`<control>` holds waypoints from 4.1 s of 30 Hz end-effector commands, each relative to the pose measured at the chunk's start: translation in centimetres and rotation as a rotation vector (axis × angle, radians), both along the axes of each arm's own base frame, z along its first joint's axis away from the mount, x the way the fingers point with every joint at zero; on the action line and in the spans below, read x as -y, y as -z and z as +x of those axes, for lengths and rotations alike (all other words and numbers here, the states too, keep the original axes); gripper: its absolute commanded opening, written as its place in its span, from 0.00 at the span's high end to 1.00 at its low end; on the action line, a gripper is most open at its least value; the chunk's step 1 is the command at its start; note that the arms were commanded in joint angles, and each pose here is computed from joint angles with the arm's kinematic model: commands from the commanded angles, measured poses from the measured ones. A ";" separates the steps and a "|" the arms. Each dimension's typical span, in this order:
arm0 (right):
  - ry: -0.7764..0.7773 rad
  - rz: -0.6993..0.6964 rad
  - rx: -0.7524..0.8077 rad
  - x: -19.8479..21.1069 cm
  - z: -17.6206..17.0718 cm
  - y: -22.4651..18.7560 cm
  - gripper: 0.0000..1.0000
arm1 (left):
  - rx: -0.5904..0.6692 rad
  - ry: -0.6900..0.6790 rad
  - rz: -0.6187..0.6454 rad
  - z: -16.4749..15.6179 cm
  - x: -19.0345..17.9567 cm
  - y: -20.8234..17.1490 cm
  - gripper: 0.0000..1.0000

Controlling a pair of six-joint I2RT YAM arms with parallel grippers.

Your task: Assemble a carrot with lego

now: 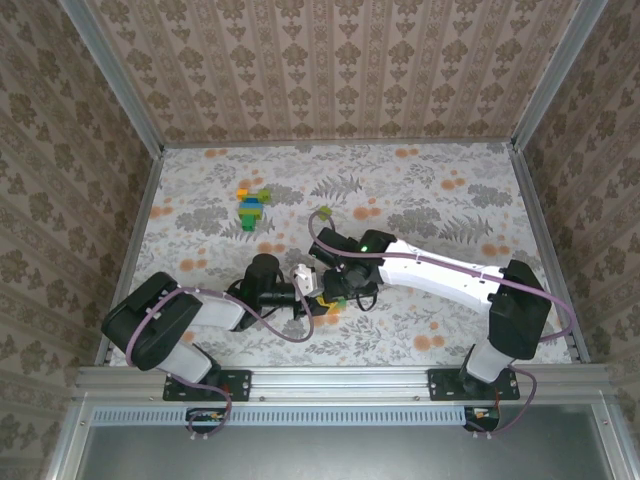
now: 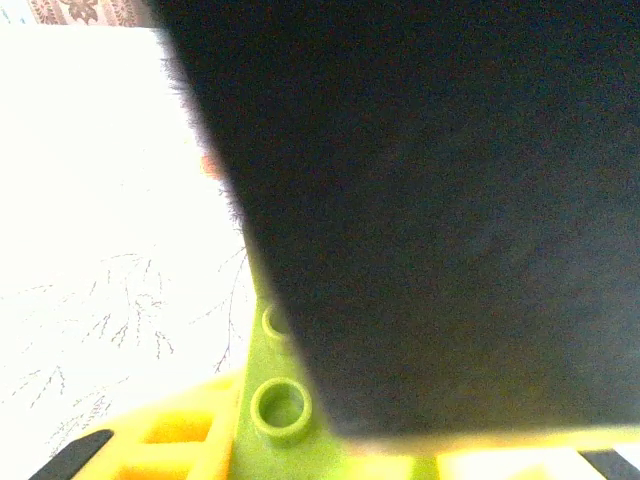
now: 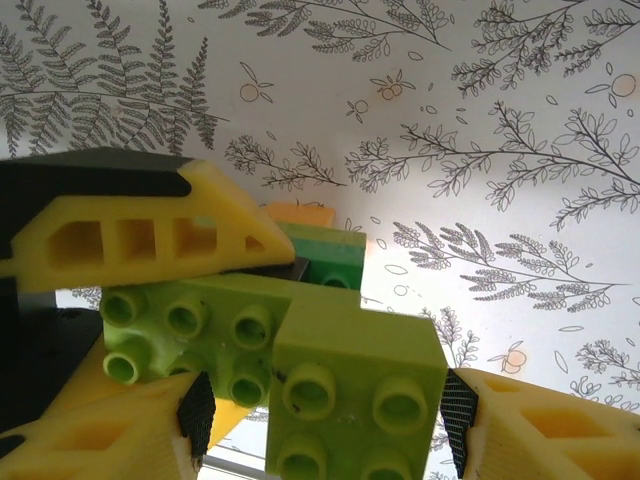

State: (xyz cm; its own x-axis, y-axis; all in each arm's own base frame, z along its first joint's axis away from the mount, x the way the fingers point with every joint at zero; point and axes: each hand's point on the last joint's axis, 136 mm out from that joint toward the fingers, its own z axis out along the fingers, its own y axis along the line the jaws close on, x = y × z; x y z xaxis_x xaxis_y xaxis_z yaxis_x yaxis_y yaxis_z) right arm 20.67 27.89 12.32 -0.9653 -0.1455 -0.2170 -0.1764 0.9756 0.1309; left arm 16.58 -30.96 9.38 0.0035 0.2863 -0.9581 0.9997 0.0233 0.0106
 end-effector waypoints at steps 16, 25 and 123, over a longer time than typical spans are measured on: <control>0.043 0.026 0.131 3.3 1.3 -5.5 0.35 | -0.050 -0.025 0.054 0.2 -0.2 1.5 0.53; 0.047 0.015 0.128 4.0 1.5 -5.3 0.35 | -0.047 -0.019 0.028 -0.1 -0.4 0.8 0.19; 0.011 -0.086 0.053 3.9 9.5 2.2 0.37 | -0.055 -0.073 -0.108 1.4 -2.5 -1.8 0.00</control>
